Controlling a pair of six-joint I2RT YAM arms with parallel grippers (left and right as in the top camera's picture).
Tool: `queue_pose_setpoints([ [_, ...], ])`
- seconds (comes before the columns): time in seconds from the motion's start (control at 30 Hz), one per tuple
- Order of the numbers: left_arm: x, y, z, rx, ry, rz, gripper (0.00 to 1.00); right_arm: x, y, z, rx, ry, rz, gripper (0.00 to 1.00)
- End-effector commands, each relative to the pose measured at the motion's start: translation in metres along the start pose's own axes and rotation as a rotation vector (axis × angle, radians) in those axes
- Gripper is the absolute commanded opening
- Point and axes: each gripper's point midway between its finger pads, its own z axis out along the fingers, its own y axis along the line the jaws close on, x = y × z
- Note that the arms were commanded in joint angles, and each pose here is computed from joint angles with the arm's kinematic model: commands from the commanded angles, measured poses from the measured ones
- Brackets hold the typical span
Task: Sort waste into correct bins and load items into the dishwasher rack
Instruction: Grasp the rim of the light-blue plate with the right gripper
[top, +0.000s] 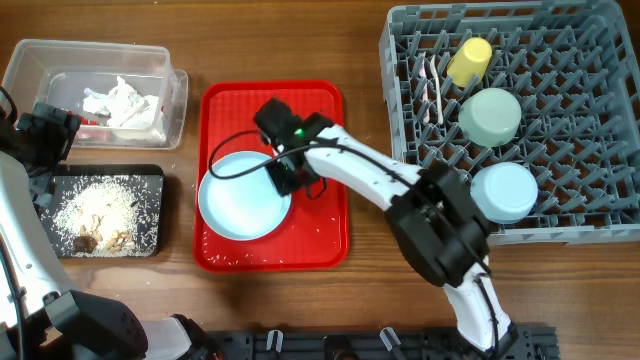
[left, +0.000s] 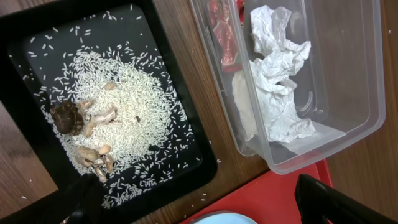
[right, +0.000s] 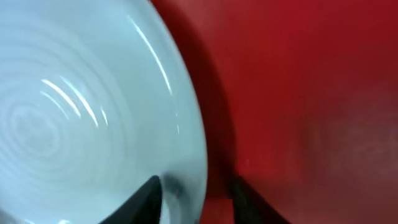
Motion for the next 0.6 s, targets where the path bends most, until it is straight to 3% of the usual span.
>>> queue_pose_setpoints([
  [0.0, -0.002, 0.0, -0.002, 0.007, -0.005, -0.002, 1.0, 0.013, -0.005, 0.018, 0.036, 0.059, 0.022, 0.22],
  [0.1, -0.002, 0.0, -0.002, 0.007, -0.005, -0.002, 1.0, 0.015, -0.005, 0.018, 0.043, 0.065, 0.047, 0.04],
  [0.27, -0.002, 0.0, -0.002, 0.007, -0.005, -0.002, 1.0, -0.005, -0.014, -0.009, 0.058, -0.003, 0.12, 0.04],
  [0.43, -0.002, 0.0, -0.002, 0.007, -0.005, -0.002, 1.0, -0.048, -0.069, -0.106, 0.179, -0.206, 0.224, 0.04],
  [0.57, -0.002, 0.0, -0.002, 0.007, -0.005, -0.002, 1.0, -0.068, -0.141, -0.206, 0.347, -0.444, 0.354, 0.04],
])
